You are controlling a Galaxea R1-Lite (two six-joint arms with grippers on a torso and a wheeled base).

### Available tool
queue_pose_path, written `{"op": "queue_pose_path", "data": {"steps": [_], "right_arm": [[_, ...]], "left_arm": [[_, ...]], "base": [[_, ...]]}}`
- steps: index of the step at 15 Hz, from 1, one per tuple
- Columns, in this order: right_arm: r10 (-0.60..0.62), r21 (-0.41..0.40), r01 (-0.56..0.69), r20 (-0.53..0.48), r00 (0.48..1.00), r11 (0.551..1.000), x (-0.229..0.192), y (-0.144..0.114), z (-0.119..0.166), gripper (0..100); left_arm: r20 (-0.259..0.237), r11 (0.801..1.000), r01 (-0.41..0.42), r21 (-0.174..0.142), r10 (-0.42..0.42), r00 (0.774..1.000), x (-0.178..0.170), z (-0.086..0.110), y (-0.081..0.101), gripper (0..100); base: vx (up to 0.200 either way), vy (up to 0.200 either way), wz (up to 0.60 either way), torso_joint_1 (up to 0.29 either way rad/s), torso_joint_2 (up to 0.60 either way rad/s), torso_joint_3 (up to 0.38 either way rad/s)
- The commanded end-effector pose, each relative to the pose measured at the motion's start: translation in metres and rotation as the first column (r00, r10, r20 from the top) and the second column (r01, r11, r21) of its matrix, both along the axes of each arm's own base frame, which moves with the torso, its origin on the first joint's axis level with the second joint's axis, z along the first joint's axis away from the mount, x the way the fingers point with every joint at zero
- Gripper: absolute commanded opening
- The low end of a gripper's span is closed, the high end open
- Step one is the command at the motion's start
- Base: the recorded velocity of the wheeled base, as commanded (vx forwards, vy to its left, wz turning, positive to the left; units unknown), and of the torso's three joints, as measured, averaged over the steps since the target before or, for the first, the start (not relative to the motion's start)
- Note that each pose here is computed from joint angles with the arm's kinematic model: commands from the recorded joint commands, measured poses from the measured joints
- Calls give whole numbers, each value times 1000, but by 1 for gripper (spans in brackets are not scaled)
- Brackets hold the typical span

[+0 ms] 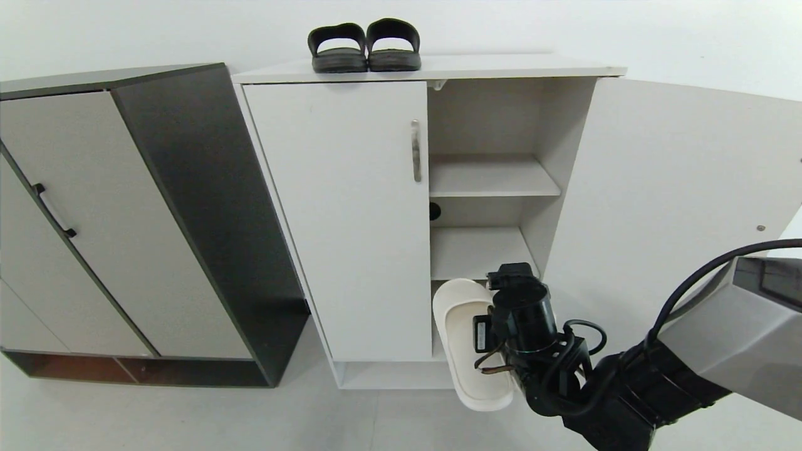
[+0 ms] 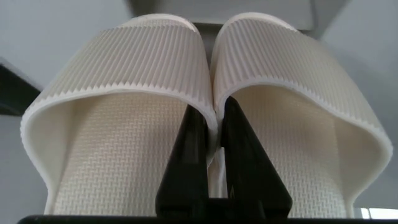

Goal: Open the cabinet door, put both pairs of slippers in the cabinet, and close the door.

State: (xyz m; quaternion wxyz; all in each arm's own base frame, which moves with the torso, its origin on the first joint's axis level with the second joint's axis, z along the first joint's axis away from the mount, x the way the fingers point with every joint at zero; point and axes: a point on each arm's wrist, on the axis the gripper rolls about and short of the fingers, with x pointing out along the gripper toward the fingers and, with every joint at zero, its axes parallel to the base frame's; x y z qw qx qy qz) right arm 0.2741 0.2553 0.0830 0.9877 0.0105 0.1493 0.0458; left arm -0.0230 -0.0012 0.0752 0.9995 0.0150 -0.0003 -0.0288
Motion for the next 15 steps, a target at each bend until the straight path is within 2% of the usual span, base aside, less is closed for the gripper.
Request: {"op": "queue_pose_path", "data": {"steps": [1,7,15], "right_arm": [[1,-10,-1,-9,1000,1000,5,6,-10,0],[-60,-6,60,11,998,998,31,8,-17,0],[-83,-11,83,11,997,997,36,6,-25,0]], "left_arm": [[-3,1000,1,-1,-1,1000,0,0,0,0],[-3,1000,-1,-2,1,1000,0,0,0,0],[-3,1000,-2,-8,2,1000,0,0,0,0]], "base": [[0,0,0,0,0,0],[0,0,0,0,0,0],[0,0,0,0,0,0]]}}
